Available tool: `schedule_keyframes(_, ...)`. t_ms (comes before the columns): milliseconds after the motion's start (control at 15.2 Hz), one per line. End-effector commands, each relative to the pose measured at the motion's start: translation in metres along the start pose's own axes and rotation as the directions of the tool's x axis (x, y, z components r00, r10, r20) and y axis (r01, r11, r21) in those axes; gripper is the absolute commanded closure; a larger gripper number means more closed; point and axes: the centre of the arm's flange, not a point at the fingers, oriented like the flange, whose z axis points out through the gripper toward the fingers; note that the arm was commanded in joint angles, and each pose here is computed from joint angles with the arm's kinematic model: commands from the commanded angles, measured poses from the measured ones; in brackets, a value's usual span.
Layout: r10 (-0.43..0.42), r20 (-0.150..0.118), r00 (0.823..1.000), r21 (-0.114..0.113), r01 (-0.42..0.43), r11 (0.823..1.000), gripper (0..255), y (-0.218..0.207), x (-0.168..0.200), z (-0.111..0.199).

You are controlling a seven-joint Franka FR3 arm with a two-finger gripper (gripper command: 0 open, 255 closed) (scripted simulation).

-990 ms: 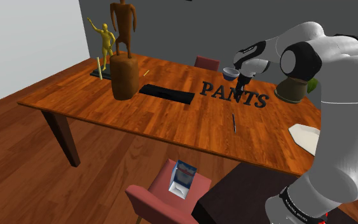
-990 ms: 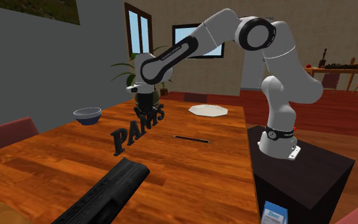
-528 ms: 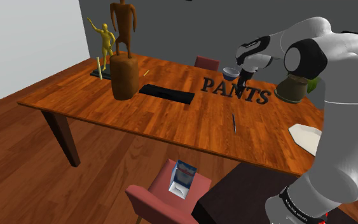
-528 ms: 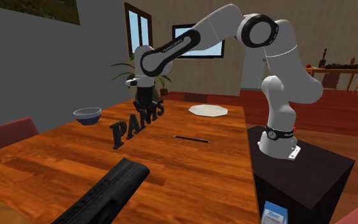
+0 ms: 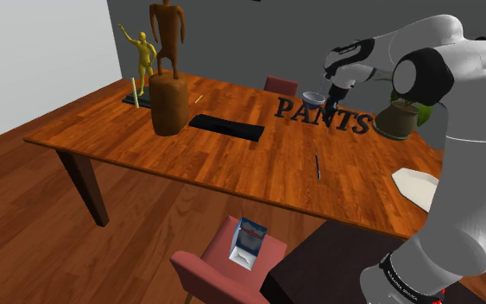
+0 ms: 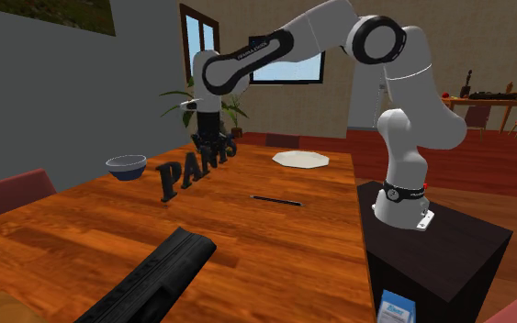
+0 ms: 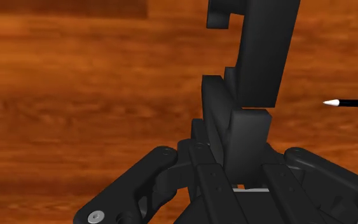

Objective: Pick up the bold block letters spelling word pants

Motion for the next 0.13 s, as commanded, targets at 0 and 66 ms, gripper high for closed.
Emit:
schedule_keyframes(0, 0.0, 0.0, 1.0, 0.0, 0.0, 1.0, 255, -0.0002, -0.0003, -0.0058)
schedule_keyframes(66, 0.0, 0.0, 1.0, 0.0, 0.0, 1.0, 255, -0.0002, -0.0002, -0.0058)
